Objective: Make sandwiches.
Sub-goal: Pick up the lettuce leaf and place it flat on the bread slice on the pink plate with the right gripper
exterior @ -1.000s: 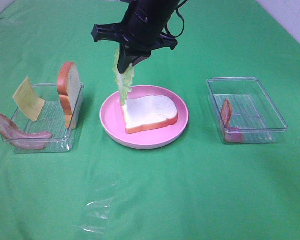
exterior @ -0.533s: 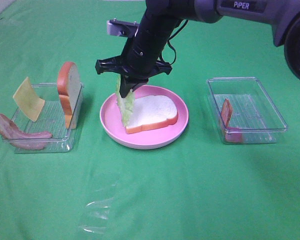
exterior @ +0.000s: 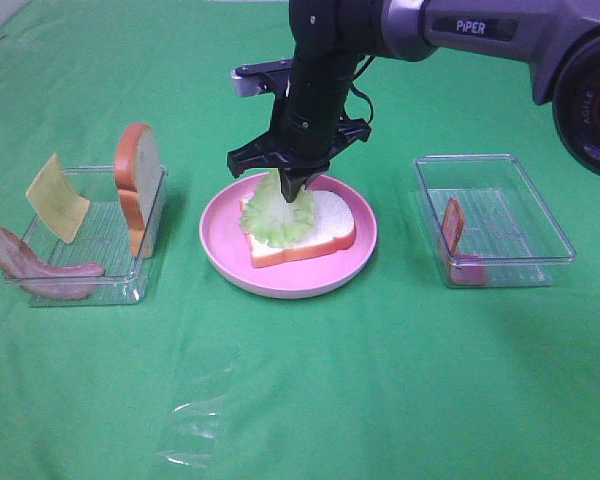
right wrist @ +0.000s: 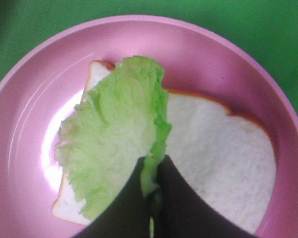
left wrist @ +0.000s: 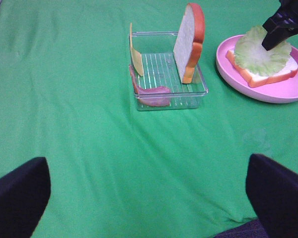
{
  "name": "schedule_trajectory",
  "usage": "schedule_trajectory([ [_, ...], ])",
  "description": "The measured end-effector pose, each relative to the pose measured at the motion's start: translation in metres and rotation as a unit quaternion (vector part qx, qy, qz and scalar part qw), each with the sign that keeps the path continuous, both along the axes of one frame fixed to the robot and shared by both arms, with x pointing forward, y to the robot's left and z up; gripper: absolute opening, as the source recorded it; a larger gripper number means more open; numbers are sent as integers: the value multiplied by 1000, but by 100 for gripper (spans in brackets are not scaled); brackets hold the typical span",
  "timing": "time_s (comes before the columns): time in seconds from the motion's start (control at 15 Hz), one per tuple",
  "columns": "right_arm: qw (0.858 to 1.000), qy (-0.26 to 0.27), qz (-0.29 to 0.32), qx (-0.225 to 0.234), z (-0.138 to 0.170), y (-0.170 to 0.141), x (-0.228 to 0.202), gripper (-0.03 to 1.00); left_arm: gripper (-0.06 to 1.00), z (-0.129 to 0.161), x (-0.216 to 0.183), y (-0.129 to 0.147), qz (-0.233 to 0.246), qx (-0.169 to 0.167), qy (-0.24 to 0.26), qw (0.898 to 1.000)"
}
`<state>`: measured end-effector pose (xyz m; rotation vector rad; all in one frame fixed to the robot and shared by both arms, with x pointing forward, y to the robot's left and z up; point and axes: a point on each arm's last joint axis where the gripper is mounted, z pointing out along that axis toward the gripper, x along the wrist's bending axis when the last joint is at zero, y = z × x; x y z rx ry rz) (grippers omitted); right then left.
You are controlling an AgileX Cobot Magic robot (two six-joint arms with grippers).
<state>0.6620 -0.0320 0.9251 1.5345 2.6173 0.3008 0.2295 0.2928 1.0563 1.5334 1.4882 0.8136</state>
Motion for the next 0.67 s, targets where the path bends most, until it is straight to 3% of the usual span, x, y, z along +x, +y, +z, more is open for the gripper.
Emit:
schedule_trajectory([
  [0.53, 1000, 5, 1, -9, 0, -2, -1, 2, 99, 0, 0, 0, 0, 0, 0, 1000],
  [0.67, 1000, 8, 3, -17, -1, -3, -1, 11, 99, 0, 0, 0, 0, 0, 0, 1000],
])
